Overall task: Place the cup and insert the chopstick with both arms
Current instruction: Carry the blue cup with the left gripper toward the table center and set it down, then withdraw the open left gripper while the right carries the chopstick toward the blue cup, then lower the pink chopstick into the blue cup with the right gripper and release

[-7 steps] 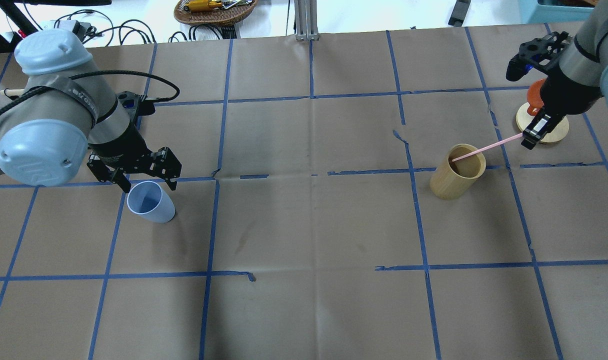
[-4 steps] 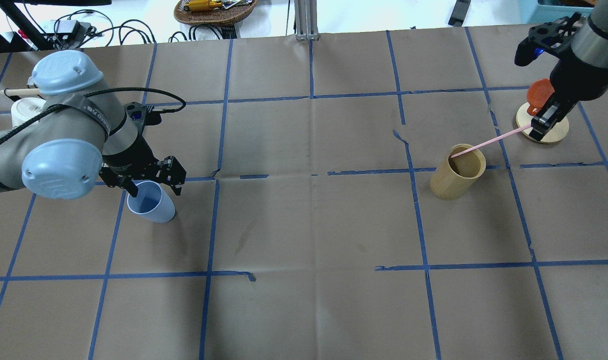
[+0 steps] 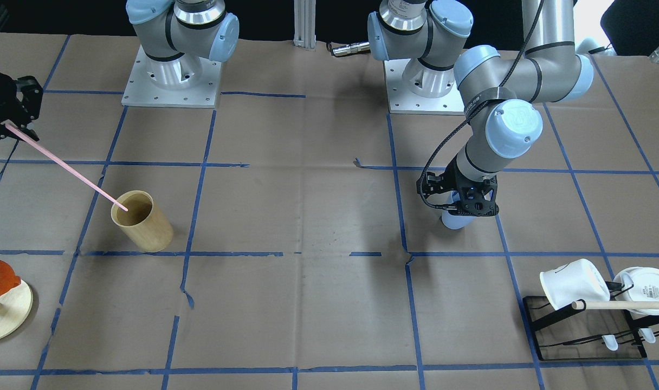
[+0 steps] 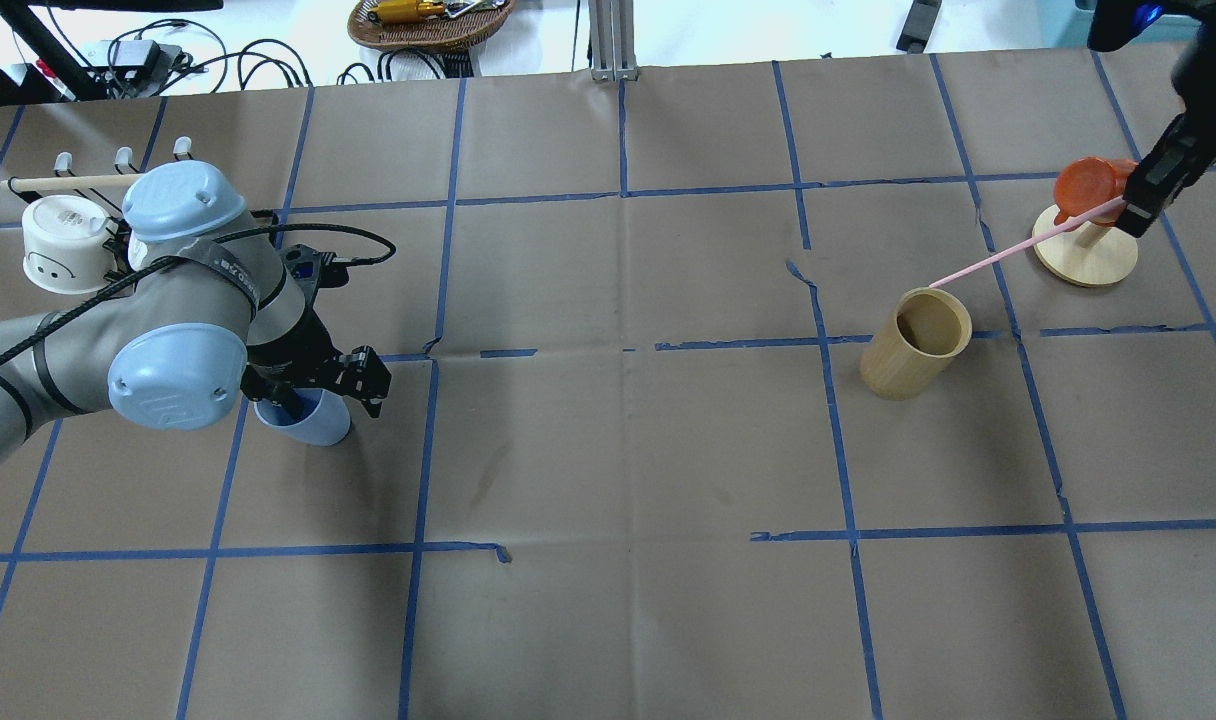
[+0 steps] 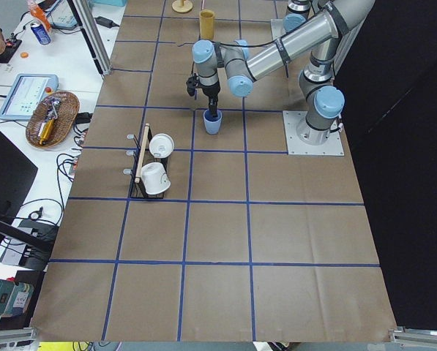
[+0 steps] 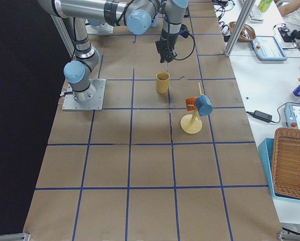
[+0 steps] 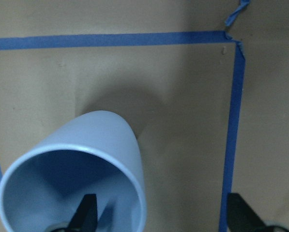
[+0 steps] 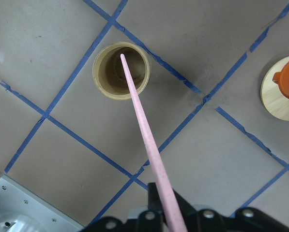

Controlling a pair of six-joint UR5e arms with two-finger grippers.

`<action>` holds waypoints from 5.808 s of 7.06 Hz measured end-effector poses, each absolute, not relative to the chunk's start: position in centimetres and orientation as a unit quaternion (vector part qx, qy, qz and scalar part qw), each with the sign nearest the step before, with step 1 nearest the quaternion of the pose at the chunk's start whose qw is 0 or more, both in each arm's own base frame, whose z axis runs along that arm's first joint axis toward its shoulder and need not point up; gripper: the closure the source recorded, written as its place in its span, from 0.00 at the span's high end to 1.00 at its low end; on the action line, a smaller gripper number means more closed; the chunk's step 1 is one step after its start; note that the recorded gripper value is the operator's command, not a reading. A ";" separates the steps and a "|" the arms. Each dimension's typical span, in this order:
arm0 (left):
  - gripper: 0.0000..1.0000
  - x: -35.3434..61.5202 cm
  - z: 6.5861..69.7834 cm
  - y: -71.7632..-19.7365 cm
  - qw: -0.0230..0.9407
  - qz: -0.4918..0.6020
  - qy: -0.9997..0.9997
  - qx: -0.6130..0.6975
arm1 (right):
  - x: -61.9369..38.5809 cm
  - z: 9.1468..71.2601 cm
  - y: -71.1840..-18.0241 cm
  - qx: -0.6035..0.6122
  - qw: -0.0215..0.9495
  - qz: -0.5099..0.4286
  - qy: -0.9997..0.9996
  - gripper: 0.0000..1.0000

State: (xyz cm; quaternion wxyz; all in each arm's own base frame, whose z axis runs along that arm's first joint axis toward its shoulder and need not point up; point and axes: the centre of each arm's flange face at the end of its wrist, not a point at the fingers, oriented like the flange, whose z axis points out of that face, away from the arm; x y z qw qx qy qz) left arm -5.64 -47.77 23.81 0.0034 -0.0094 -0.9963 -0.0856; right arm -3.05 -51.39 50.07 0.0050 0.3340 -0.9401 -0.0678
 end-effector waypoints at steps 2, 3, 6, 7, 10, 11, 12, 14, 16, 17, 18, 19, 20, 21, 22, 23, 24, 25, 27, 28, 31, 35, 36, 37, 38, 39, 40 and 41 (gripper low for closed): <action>0.00 -5.7 23.9 -47.9 0.002 -0.083 -0.997 -0.009 | -3.0 51.7 -51.2 0.335 0.006 -0.066 -0.940 0.02; 0.00 -5.7 24.3 -48.0 0.001 -0.078 -0.997 -0.009 | -2.9 52.1 -51.2 0.336 0.004 -0.065 -0.939 0.02; 0.00 -6.0 25.6 -48.4 -0.003 -0.056 -0.998 -0.006 | -2.9 51.6 -51.6 0.339 -0.002 -0.069 -0.938 0.02; 0.00 -6.8 26.7 -49.2 -0.002 -0.041 -0.999 0.000 | -2.9 51.6 -51.6 0.339 -0.002 -0.069 -0.938 0.02; 0.00 -15.9 31.7 -52.7 0.023 0.005 -0.999 0.032 | -3.0 51.2 -51.9 0.343 -0.002 -0.070 -0.937 0.02; 0.00 -20.2 31.9 -53.7 0.026 0.007 -0.999 0.044 | -3.0 51.2 -52.0 0.344 -0.002 -0.071 -0.936 0.02; 0.00 -25.3 31.9 -54.6 0.026 0.012 -0.998 0.049 | -3.1 51.0 -52.1 0.344 -0.002 -0.071 -0.936 0.02; 0.00 -34.4 30.2 -55.7 0.018 0.010 -0.998 0.057 | -3.1 50.8 -52.2 0.347 -0.003 -0.073 -0.935 0.02; 0.01 -37.2 27.7 -55.9 0.012 -0.009 -0.998 0.057 | -3.1 50.6 -52.2 0.347 -0.004 -0.074 -0.935 0.02; 0.20 -38.1 26.6 -56.1 0.011 -0.015 -0.998 0.052 | -3.2 50.4 -52.3 0.347 -0.006 -0.075 -0.935 0.02; 0.99 -39.1 25.9 -55.9 0.010 -0.018 -0.999 0.044 | -3.2 50.2 -52.3 0.347 -0.007 -0.077 -0.935 0.02; 1.00 -39.6 25.5 -55.8 0.010 -0.020 -0.999 0.039 | -3.2 49.9 -52.3 0.347 -0.009 -0.079 -0.934 0.02; 1.00 -39.8 25.9 -55.7 0.011 -0.019 -0.999 0.038 | -3.2 50.0 -52.4 0.347 -0.008 -0.077 -0.934 0.01; 1.00 -39.7 27.0 -55.4 0.017 -0.018 -0.999 0.037 | -3.2 50.2 -52.5 0.347 -0.003 -0.073 -0.935 0.01; 1.00 -39.3 29.0 -55.0 0.026 -0.016 -0.999 0.036 | -3.3 50.6 -52.6 0.346 0.001 -0.067 -0.936 0.01; 1.00 -38.0 31.3 -54.9 0.033 -0.016 -0.998 0.041 | -3.2 50.8 -52.6 0.345 0.004 -0.063 -0.937 0.01; 1.00 -36.0 34.1 -54.5 0.037 -0.026 -0.998 0.043 | -2.7 51.0 -52.7 0.343 0.006 -0.059 -0.937 0.01; 1.00 -33.8 37.5 -53.4 0.039 -0.038 -0.998 0.034 | -1.8 51.2 -52.7 0.341 0.009 -0.056 -0.938 0.01; 1.00 -26.2 43.6 -51.4 0.036 -0.070 -0.997 0.022 | 1.9 51.7 -52.6 0.342 0.016 -0.051 -0.938 0.01; 1.00 -22.4 45.3 -50.9 0.037 -0.078 -0.996 0.024 | 4.5 52.1 -52.5 0.335 0.022 -0.047 -0.941 0.01; 1.00 -17.9 47.4 -50.1 0.011 -0.063 -0.998 0.002 | 14.2 53.7 -51.0 0.326 0.042 -0.028 -0.944 0.01; 1.00 -16.6 48.0 -50.9 0.009 -0.029 -0.999 -0.015 | 25.2 51.8 -48.5 0.306 0.047 -0.033 -0.950 0.01; 1.00 -16.5 47.8 -50.9 0.010 -0.024 -0.999 -0.018 | 26.7 51.1 -48.3 0.300 0.048 -0.036 -0.952 0.01; 1.00 -16.4 47.7 -50.9 0.011 -0.021 -1.000 -0.020 | 27.5 50.5 -48.3 0.294 0.047 -0.039 -0.954 0.01; 1.00 -16.3 47.7 -50.8 0.011 -0.020 -1.000 -0.020 | 27.8 49.8 -48.5 0.291 0.047 -0.043 -0.955 0.01; 1.00 -16.3 47.8 -50.8 0.011 -0.019 -1.000 -0.020 | 28.1 49.1 -49.0 0.289 0.045 -0.045 -0.955 0.01; 1.00 -16.3 47.8 -50.8 0.011 -0.019 -1.000 -0.020 | 28.4 48.3 -49.6 0.284 0.043 -0.043 -0.957 0.01; 1.00 -16.3 47.8 -50.8 0.011 -0.019 -1.000 -0.020 | 28.8 47.3 -50.4 0.274 0.042 -0.044 -0.960 0.01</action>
